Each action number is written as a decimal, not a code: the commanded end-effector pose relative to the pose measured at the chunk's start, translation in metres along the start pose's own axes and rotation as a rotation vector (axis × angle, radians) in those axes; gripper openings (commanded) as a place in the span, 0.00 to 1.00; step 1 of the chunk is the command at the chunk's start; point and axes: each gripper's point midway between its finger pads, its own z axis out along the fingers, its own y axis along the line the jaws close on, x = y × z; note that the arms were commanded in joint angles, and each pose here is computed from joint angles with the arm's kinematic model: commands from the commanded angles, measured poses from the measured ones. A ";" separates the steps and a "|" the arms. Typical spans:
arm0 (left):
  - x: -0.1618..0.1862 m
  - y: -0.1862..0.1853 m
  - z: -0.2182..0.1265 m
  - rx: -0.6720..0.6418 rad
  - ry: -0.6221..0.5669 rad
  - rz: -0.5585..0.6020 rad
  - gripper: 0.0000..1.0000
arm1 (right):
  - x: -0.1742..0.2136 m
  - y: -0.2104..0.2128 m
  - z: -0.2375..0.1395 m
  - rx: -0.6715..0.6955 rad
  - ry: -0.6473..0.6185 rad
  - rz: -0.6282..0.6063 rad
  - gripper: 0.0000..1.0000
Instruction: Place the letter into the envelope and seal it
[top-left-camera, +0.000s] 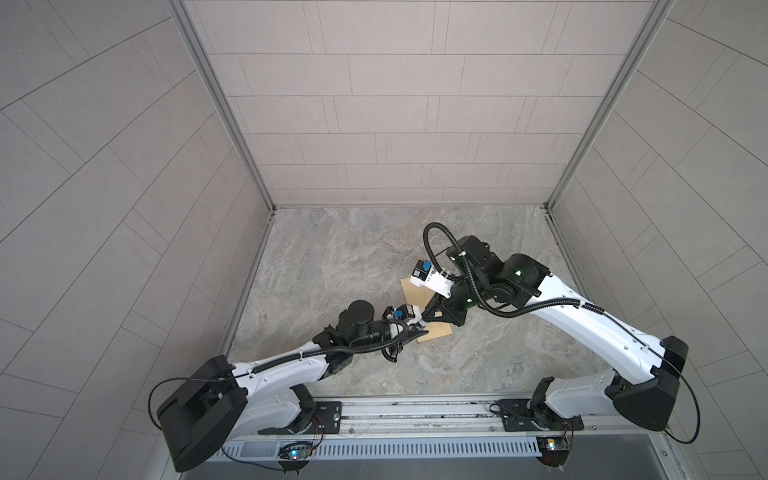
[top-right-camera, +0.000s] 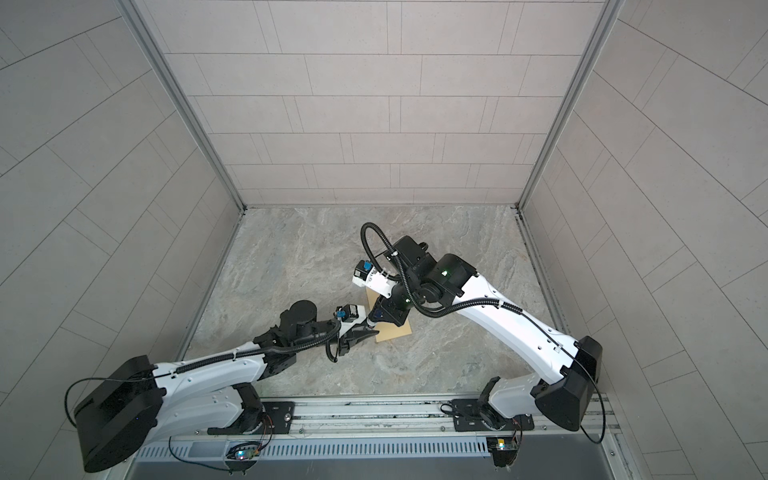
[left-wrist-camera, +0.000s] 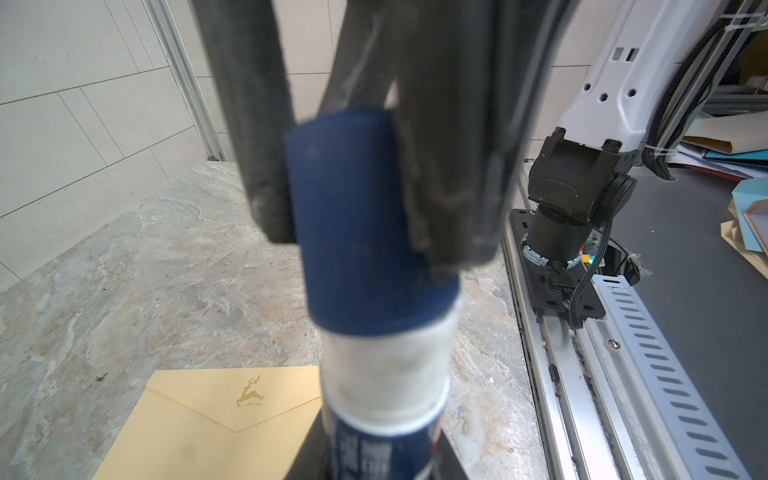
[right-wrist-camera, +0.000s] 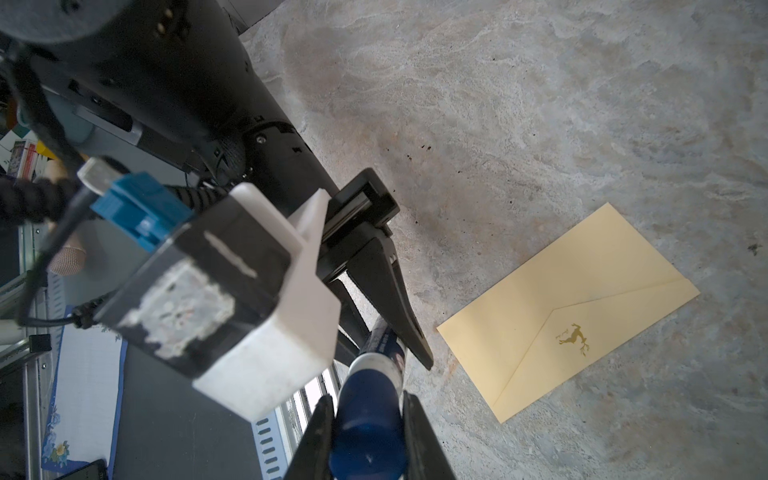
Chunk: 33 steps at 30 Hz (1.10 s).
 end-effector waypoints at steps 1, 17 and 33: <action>-0.043 0.021 -0.002 -0.095 -0.109 0.045 0.00 | 0.010 0.016 0.004 -0.078 0.045 0.065 0.13; -0.047 0.031 -0.005 -0.151 -0.093 0.038 0.00 | 0.004 0.004 0.008 -0.012 0.002 0.222 0.13; -0.053 0.027 -0.006 -0.125 -0.123 0.012 0.00 | 0.004 0.011 0.015 -0.021 -0.026 0.155 0.12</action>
